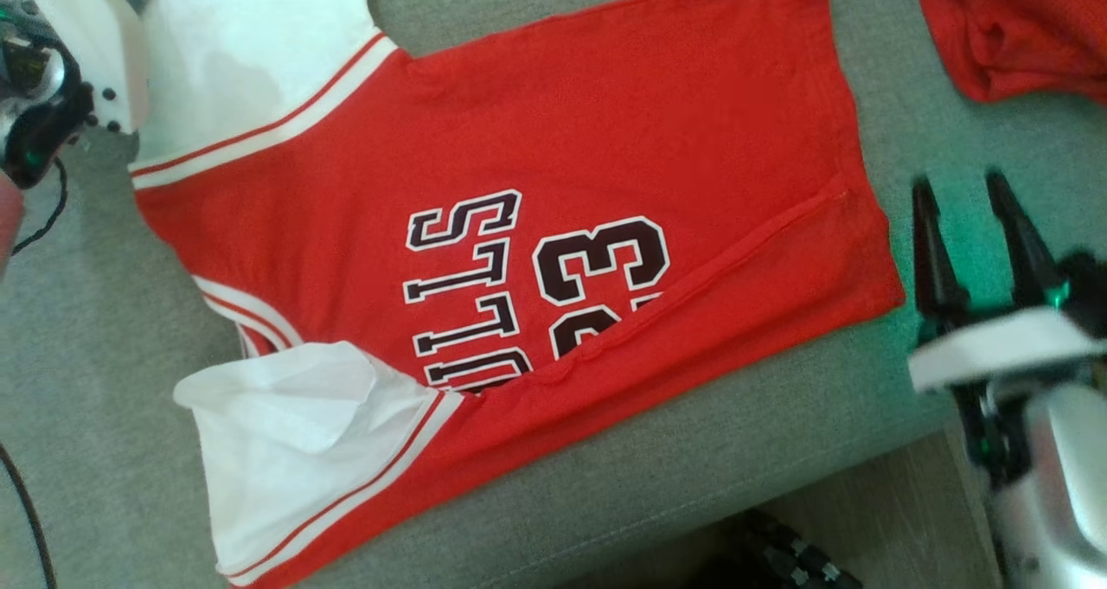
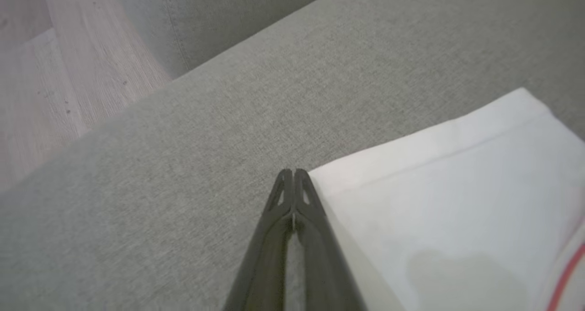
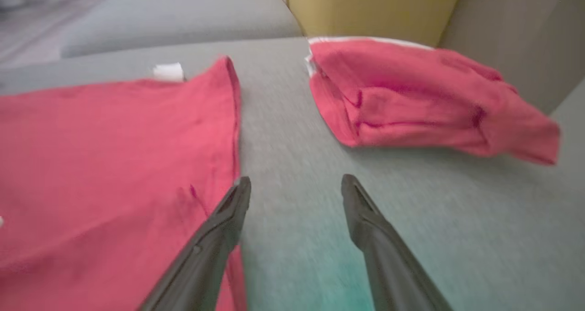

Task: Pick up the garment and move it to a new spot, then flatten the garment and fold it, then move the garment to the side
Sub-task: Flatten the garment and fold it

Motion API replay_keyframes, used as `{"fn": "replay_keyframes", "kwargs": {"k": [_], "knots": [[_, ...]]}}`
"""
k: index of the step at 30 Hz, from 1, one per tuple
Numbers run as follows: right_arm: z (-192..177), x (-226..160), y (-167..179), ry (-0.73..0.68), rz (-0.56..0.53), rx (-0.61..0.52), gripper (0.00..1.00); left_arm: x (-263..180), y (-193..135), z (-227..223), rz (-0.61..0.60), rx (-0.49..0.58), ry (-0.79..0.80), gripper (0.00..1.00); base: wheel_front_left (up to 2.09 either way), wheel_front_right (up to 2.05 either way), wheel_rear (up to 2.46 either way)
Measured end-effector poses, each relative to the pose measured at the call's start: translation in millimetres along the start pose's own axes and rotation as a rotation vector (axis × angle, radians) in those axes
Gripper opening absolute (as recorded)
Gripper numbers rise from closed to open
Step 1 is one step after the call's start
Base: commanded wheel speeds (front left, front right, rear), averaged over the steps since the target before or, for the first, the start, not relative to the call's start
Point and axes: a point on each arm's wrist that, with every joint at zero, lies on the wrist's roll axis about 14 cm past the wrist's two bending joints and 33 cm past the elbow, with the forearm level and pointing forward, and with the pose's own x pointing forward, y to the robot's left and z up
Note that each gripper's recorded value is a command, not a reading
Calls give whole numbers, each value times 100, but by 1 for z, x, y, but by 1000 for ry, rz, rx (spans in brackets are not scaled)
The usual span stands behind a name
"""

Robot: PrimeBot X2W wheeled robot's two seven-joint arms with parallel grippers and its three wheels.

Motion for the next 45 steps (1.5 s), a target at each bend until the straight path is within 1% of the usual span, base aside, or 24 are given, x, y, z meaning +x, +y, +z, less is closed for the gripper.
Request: {"fn": "replay_keyframes", "kwargs": {"k": [2,4,7,9,12,17,23,29,37,38,39,41,42,45], "knots": [[24,14,13,-54,43,20,100,-7,0,6,1,15,-34,0,0,0,0],[48,30,27,-92,92,15,100,-14,-2,14,-4,21,-72,0,0,0,0],[65,53,44,-62,154,30,100,-27,-6,28,-15,33,-135,0,0,0,0],[64,66,47,-8,162,28,100,-36,-8,35,-20,49,-171,0,0,0,0],[53,83,46,94,153,32,100,-51,-11,44,-31,52,-223,0,0,0,0],[42,105,57,227,168,12,100,-68,-16,44,-51,76,-247,0,0,0,0],[45,119,72,273,198,7,100,-77,-22,39,-68,86,-254,0,0,0,0],[31,124,81,337,216,11,100,-82,-24,41,-77,85,-268,0,0,0,0],[46,132,84,293,225,-11,100,-84,-27,37,-84,82,-263,0,0,0,0],[47,133,83,287,222,-11,95,-85,-28,35,-84,82,-260,0,0,0,0],[48,133,83,283,220,-13,74,-85,-28,34,-84,81,-259,0,0,0,0],[47,133,82,287,219,-20,11,-86,-28,34,-83,84,-257,0,0,0,0],[46,132,81,291,218,-21,0,-87,-28,34,-81,84,-258,0,0,0,0],[45,131,80,292,216,-21,0,-89,-27,35,-77,86,-259,0,0,0,0]]}}
